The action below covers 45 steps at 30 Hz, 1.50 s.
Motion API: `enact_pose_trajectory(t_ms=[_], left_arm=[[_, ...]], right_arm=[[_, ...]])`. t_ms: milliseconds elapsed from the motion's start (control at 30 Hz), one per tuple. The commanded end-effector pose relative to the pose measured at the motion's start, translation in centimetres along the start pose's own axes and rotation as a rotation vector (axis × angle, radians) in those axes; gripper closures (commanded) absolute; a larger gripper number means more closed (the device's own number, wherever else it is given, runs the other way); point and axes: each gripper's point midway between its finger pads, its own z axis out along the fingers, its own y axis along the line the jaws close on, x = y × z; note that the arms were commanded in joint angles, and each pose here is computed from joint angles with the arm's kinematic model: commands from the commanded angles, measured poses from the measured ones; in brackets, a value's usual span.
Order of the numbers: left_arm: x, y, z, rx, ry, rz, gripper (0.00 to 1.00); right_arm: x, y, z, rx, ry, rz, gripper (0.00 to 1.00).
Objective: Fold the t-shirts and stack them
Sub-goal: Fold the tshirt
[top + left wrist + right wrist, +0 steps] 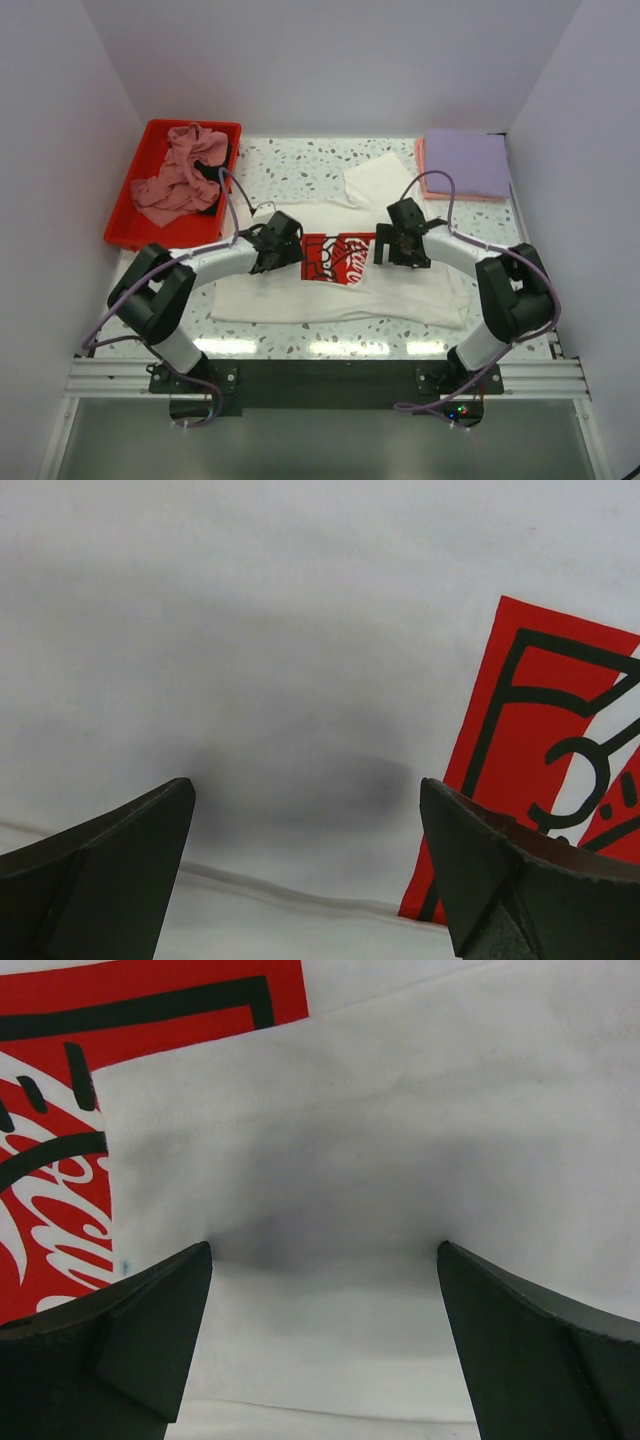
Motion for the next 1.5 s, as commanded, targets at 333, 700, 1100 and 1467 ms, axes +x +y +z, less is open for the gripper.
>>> enact_pose_trajectory(t_ms=[333, 700, 1100, 1467], left_arm=[[5.9, 0.6, -1.1, 0.130, 0.128, -0.061, 0.00], [4.7, 1.6, -3.5, 0.130, 0.069, -0.093, 0.00], [-10.2, 0.9, -4.4, -0.022, -0.200, -0.165, 0.00], [-16.5, 3.2, 3.3, -0.260, -0.150, -0.173, 0.09]], right_arm=[[6.5, -5.2, -1.6, 0.145, 0.074, 0.067, 0.01], [6.8, -4.5, -3.1, 0.062, 0.055, 0.054, 0.01], [-3.4, 0.9, -12.5, -0.238, -0.288, 0.025, 0.01], [-2.2, 1.2, -11.8, -0.268, -0.265, -0.011, 0.01]])
